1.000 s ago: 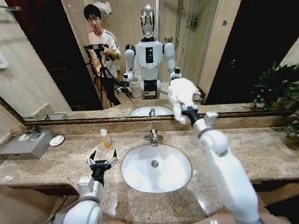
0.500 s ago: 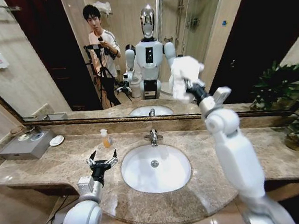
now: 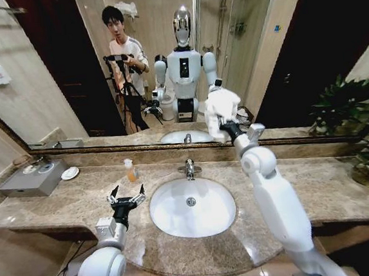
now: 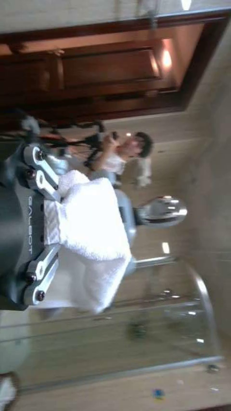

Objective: Pick up the towel from the sink counter and wipe the mirror surface.

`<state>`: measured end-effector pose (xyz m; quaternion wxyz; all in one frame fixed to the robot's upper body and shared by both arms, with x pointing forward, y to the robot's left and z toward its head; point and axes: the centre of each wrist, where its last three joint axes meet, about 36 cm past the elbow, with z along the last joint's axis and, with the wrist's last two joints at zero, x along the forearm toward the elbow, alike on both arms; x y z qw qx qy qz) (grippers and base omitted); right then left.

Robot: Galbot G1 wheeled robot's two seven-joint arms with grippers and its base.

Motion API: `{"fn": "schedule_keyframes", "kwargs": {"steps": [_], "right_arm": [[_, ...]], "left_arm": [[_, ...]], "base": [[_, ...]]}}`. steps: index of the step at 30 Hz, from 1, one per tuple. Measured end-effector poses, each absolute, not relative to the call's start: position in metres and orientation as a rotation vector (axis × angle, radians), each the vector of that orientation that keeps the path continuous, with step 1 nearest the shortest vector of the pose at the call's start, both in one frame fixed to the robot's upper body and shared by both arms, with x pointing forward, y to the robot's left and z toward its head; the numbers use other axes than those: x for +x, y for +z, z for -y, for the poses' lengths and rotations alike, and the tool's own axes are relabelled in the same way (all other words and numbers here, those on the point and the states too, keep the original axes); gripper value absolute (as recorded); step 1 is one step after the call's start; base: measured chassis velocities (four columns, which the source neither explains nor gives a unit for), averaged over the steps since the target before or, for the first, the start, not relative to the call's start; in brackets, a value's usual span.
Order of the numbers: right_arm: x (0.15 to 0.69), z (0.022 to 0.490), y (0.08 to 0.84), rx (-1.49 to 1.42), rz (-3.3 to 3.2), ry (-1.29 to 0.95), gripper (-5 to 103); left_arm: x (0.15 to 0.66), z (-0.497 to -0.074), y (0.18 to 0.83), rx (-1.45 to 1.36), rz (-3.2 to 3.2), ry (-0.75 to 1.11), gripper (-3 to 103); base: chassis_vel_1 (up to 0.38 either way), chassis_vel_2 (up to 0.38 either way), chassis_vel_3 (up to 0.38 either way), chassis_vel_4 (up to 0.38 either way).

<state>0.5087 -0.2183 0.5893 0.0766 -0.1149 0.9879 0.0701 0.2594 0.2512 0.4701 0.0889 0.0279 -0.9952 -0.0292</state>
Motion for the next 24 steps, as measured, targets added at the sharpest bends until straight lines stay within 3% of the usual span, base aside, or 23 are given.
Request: {"fn": "schedule_keyframes", "kwargs": {"steps": [10, 20, 24], "right_arm": [[0.515, 0.227, 0.679, -0.363, -2.814, 0.185, 12], [0.515, 0.221, 0.579, -0.371, -3.005, 0.249, 12], [0.515, 0.222, 0.585, -0.371, -2.99, 0.241, 12]], "left_arm": [[0.259, -0.251, 0.47, 0.083, 2.961, -0.087, 100], [0.259, -0.251, 0.47, 0.083, 2.961, -0.087, 100], [0.259, -0.251, 0.47, 0.083, 2.961, -0.087, 100]], "base": [[0.0, 0.0, 0.0, 0.0], [0.0, 0.0, 0.0, 0.0], [0.0, 0.0, 0.0, 0.0]]}}
